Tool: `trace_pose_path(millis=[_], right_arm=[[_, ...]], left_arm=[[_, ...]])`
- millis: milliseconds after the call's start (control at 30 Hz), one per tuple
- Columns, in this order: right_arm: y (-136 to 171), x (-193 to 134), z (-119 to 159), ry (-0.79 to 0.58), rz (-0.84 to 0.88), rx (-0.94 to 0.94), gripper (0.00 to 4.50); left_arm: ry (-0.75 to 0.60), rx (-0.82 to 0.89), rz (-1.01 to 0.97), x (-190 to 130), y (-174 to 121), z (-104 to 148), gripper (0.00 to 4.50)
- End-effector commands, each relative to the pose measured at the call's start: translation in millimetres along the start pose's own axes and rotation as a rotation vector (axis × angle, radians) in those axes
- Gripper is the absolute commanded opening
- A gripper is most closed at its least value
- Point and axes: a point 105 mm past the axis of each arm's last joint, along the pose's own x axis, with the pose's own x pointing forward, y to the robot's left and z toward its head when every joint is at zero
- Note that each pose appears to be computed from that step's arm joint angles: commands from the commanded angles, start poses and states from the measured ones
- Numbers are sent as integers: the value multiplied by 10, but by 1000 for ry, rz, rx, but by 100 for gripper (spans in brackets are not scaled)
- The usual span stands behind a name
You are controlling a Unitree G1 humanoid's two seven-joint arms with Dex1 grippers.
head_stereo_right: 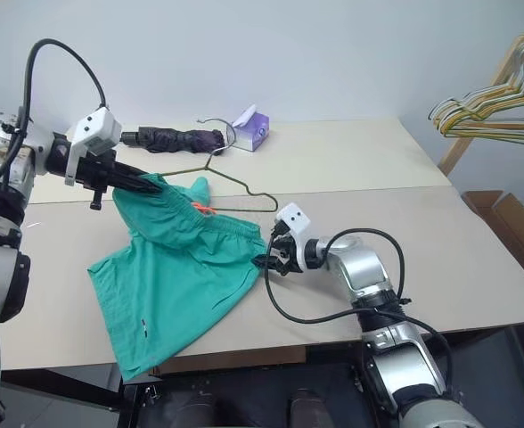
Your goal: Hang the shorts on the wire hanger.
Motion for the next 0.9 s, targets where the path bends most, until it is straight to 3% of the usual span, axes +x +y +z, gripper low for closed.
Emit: trace_pose_path(millis=[33,300,567,900], right_arm=[[-37,44,208,-76,-13,12,286],[-21,72,288,-105,15,62,3],[-480,-164,313,-138,-199,95,3],[-960,-605,327,-135,-337,87,3]], left_arm=[[-29,40,23,-74,28,110,10],[-29,37,24,-77,24,95,10],[-60,58,20,-166,-28,137,10],[-70,58,23,-270,-69,149,10]])
